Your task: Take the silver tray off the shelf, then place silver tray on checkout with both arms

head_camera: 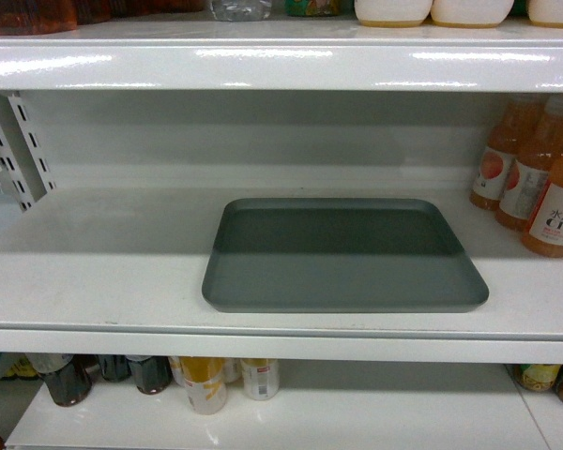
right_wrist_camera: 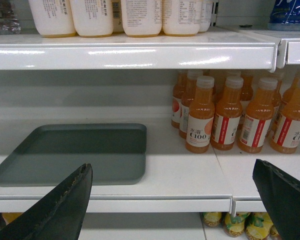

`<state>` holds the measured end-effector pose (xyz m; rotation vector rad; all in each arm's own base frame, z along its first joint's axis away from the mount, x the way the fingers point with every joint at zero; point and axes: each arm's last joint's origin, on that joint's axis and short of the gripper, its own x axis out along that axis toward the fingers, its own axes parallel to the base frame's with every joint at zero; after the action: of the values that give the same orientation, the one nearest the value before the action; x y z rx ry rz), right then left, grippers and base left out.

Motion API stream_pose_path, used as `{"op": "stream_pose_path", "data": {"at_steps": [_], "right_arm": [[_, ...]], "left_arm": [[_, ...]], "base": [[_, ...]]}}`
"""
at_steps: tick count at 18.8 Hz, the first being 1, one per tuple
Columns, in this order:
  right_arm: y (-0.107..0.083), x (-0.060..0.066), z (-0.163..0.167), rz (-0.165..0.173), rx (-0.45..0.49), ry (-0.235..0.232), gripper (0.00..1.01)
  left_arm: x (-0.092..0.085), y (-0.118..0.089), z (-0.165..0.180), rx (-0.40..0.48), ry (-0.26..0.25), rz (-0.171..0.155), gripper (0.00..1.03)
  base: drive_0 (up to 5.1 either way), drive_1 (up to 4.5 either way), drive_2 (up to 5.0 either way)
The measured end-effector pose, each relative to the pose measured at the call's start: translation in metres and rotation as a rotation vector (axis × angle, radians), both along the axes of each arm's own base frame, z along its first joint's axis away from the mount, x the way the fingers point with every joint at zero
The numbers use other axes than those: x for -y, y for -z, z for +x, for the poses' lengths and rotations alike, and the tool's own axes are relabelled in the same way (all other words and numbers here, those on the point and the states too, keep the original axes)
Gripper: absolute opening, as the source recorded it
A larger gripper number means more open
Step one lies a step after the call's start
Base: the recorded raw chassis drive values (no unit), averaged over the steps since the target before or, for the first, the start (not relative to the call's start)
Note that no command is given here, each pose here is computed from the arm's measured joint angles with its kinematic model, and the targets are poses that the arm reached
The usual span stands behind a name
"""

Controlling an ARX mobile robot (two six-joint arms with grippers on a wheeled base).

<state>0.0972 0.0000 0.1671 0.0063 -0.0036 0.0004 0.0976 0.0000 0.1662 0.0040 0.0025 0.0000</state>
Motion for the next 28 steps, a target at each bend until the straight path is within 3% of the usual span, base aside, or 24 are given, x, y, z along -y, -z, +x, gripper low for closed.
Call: {"op": "stream_pose_path", "data": {"at_steps": [28], "right_arm": [[0.0000,0.0000,0.0000,0.000,0.000,0.000,0.98]], "left_arm": [[0.0000,0.0000,0.0000,0.000,0.000,0.000,0.98]], "base": [[0.0,0.00,0.0]]}}
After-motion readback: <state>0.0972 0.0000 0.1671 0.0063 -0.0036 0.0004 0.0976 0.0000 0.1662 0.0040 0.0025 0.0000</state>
